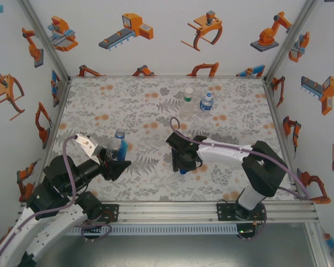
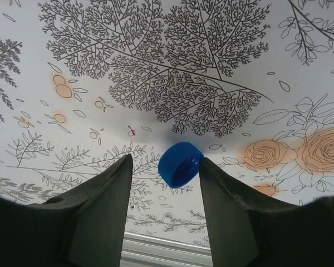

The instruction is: Screw on the bottle caps

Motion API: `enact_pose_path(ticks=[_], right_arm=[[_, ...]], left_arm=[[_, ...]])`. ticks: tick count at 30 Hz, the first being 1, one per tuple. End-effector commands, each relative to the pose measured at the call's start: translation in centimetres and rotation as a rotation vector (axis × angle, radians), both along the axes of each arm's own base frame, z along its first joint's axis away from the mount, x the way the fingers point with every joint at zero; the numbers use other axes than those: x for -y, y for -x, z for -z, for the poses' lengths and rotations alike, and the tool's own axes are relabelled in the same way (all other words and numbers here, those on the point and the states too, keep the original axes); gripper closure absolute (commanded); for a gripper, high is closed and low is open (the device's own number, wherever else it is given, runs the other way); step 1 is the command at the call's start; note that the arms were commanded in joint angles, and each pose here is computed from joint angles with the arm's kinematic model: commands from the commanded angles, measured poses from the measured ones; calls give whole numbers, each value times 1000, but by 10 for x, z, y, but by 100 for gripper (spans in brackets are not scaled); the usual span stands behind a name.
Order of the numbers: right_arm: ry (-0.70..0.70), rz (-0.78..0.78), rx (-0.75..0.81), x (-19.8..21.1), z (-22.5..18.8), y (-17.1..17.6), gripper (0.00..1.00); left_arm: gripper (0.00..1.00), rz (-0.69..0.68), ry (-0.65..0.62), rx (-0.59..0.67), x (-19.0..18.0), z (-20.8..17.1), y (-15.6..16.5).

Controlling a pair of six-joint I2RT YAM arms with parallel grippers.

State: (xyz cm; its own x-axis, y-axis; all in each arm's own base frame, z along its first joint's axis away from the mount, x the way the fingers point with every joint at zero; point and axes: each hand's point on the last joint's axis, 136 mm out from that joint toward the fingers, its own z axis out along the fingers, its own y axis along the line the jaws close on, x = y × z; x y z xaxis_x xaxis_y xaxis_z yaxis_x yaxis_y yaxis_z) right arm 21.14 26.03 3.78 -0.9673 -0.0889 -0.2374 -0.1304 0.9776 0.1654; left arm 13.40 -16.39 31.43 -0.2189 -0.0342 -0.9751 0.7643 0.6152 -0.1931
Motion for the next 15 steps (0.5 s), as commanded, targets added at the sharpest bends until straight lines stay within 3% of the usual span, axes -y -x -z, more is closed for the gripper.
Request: enact_pose_path(ticks=[1, 10, 15], right_arm=[[16, 13, -11, 3, 7, 0, 52], [10, 21, -25, 3, 14, -1, 72], [-90, 21, 16, -13, -1, -10, 79]], left_arm=[[100, -13, 13, 9, -4, -3, 0], [100, -15, 13, 8, -4, -2, 1], [100, -19, 12, 7, -5, -2, 0]])
